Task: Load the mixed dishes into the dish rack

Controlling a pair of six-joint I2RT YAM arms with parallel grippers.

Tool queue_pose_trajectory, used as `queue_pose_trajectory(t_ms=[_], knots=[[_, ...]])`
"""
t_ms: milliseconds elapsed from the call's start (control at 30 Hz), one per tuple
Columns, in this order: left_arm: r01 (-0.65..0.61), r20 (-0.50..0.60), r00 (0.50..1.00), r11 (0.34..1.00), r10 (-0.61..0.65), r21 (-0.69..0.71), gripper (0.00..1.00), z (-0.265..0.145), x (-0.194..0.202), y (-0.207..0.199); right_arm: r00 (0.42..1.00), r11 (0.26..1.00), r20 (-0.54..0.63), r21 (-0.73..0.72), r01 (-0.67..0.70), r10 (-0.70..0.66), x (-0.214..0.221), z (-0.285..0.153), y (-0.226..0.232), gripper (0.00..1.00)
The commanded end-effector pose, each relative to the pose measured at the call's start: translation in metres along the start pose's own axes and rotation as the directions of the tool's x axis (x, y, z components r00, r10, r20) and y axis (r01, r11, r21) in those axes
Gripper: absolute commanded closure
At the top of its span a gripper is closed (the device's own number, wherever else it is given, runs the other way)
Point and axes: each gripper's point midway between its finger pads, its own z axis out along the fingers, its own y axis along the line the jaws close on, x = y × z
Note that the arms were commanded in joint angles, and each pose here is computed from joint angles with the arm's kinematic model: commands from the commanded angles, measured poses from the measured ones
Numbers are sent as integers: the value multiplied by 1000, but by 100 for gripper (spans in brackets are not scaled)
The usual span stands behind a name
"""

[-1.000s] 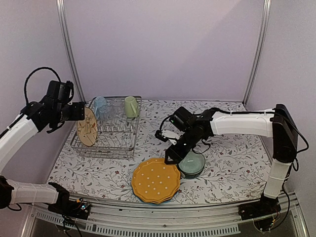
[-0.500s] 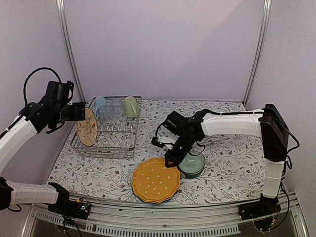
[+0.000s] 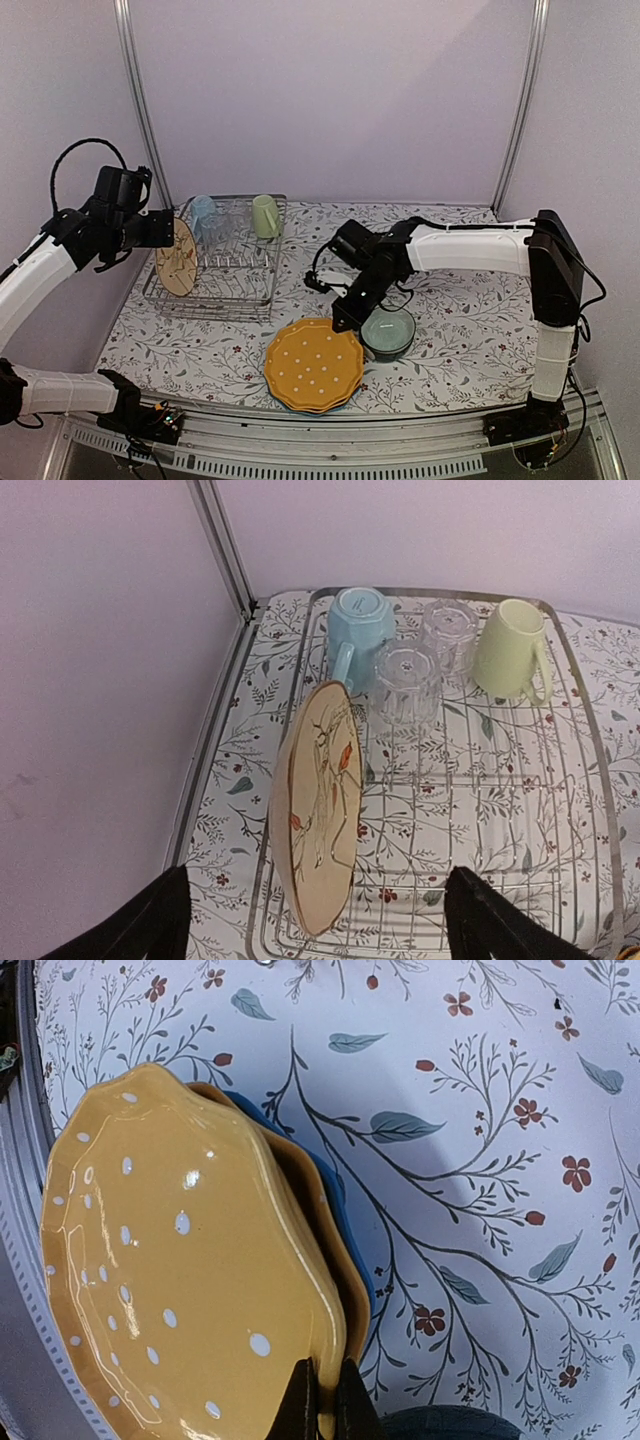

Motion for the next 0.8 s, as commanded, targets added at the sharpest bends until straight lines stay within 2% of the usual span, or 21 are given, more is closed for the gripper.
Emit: queue_pose_trajectory(t_ms=[0, 100, 233, 400, 633, 700, 767], knots=[[-17, 9, 1000, 999, 17, 36, 12, -2, 0, -9, 998, 999, 63, -19, 26, -25, -22, -18, 13, 100], [-16, 20, 1000, 995, 14, 96, 12, -5, -3, -19, 993, 999, 115, -18, 34, -32, -33, -32, 16, 100], [-3, 53, 999, 970, -10, 245, 12, -15, -7, -45, 981, 998, 186, -36, 53, -46, -46, -52, 19, 100], [5, 79, 996, 884, -47, 467, 13, -35, -10, -88, 963, 996, 267, -65, 61, -42, -58, -71, 14, 100], [-22, 66, 998, 811, -20, 584, 13, -45, -1, -129, 945, 993, 327, -99, 57, -22, -66, -90, 12, 100], [-16, 48, 999, 774, -19, 633, 13, -49, 4, -144, 938, 994, 346, -99, 53, -16, -68, -98, 9, 100], [16, 4, 1000, 709, -27, 705, 13, -57, 12, -163, 928, 993, 373, -104, 47, -5, -69, -108, 6, 100]])
